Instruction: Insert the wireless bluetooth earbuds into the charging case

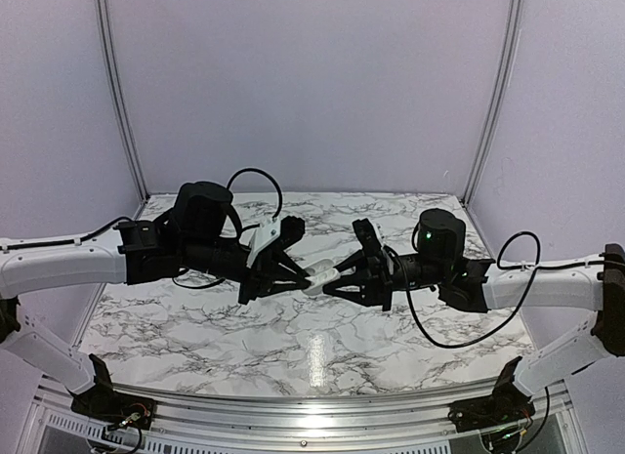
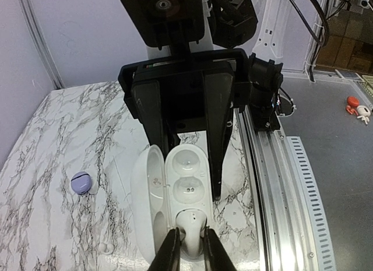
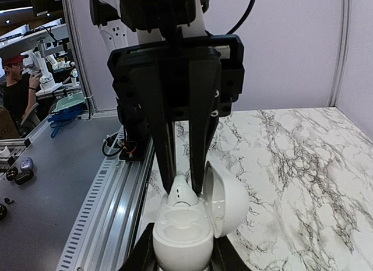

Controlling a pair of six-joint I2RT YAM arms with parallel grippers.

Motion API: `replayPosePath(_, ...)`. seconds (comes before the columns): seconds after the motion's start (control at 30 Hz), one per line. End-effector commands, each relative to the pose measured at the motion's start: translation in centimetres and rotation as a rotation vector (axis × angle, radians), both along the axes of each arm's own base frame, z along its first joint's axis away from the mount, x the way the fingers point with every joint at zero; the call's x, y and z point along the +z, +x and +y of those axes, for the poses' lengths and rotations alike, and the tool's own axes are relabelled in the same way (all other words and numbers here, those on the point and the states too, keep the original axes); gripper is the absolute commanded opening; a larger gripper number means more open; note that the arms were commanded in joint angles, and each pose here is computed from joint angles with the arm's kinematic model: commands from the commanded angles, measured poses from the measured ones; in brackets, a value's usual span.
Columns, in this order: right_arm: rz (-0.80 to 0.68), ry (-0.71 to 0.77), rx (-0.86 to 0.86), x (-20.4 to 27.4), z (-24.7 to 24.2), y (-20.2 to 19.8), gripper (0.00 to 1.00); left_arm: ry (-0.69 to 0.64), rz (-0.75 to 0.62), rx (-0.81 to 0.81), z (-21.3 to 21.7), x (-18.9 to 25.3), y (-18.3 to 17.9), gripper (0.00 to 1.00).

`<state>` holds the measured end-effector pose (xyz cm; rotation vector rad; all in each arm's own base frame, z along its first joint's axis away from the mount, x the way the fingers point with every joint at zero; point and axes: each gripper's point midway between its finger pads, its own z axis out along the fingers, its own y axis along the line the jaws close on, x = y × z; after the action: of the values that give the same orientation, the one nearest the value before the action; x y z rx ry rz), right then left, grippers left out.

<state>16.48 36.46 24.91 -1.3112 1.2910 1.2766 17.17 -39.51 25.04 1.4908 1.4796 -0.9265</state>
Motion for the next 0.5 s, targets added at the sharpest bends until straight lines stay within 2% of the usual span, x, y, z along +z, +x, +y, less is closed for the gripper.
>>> replayPosePath(0.0, -0.081, 0.093, 0.052, 3.3, 0.2, -0.8, 0.00, 0.021, -0.019, 0.084, 0.9, -0.4, 1.3, 0.18)
replayPosePath(0.23, -0.063, 0.044, -0.007, 1.9, 0.5, 0.4, 0.00, -0.017, -0.075, 0.128, 1.7, 1.6, 1.6, 0.25)
replayPosePath(0.47, -0.053, 0.022, -0.023, 1.4, 0.7, 0.9, 0.00, -0.023, -0.086, 0.124, 1.6, 1.9, 1.6, 0.23)
